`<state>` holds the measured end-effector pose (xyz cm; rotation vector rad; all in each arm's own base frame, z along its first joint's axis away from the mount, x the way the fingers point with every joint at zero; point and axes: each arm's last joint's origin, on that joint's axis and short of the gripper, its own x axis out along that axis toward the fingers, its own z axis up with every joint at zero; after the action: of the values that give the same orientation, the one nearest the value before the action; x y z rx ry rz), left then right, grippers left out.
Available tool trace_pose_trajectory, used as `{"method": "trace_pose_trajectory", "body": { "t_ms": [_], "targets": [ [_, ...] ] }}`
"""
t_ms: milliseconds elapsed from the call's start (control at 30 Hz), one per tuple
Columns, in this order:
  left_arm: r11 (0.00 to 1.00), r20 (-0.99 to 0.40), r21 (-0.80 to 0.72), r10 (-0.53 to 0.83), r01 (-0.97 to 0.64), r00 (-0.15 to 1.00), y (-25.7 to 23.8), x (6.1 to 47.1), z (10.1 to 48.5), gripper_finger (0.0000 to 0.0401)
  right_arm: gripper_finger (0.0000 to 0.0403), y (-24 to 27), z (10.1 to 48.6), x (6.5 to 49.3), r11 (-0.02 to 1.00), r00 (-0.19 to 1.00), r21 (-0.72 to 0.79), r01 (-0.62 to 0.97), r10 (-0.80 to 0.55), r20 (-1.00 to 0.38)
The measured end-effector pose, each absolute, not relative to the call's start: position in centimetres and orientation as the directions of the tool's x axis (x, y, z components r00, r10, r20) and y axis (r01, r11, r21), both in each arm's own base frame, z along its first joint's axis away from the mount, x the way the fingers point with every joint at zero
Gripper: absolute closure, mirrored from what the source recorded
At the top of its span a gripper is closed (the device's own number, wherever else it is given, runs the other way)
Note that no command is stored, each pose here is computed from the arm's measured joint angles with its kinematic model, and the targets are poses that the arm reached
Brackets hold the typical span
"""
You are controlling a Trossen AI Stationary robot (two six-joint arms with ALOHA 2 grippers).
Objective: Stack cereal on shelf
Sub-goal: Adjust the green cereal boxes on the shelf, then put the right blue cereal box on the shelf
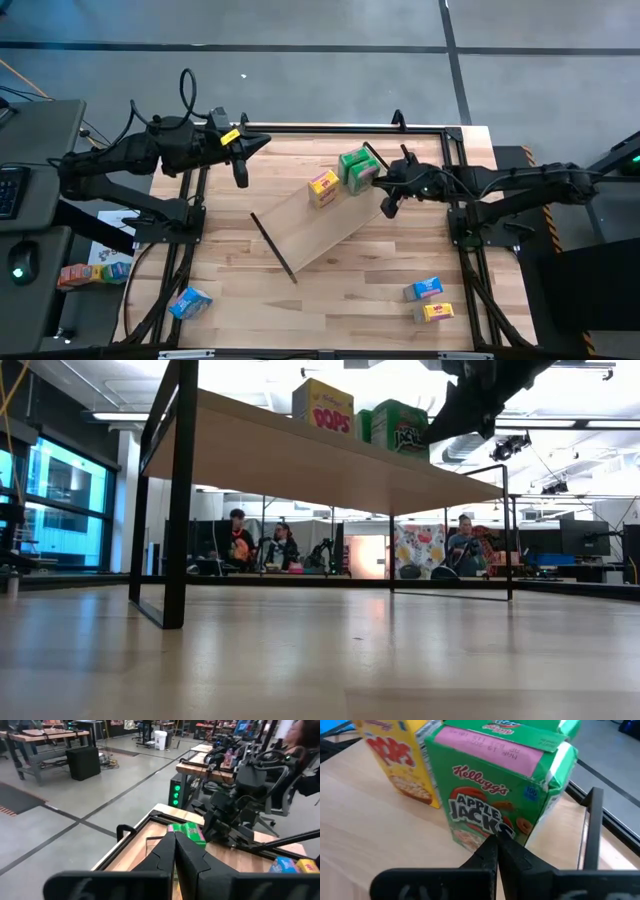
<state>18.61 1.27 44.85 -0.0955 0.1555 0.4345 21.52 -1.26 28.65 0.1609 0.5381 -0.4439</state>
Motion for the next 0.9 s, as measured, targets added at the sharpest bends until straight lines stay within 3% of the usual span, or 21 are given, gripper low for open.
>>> {"method": "trace_pose_trajectory", "body": {
  "t_ms": [567,733,900],
  "targets": [
    [0.894,-0.185,-0.047,0.430,-0.445,0.883,1.4,17.3,44.9,0.0401,0.0403,-1.7,29.6,19.8,0.894,0.779,0.053,0.444,-0.356,-0.516],
    [0.907,-0.196,-0.113,0.380,-0.406,0.904,1.1,16.0,44.5,0.0401,0.0403,-1.6,31.7,17.9,0.895,0.853,0.148,0.421,-0.335,-0.399],
    [0.944,-0.077,-0.175,0.272,-0.281,0.959,-0.5,16.2,41.2,0.0401,0.0403,-1.5,33.7,16.6,0.895,0.909,0.220,0.389,-0.335,-0.247]
  ]
}}
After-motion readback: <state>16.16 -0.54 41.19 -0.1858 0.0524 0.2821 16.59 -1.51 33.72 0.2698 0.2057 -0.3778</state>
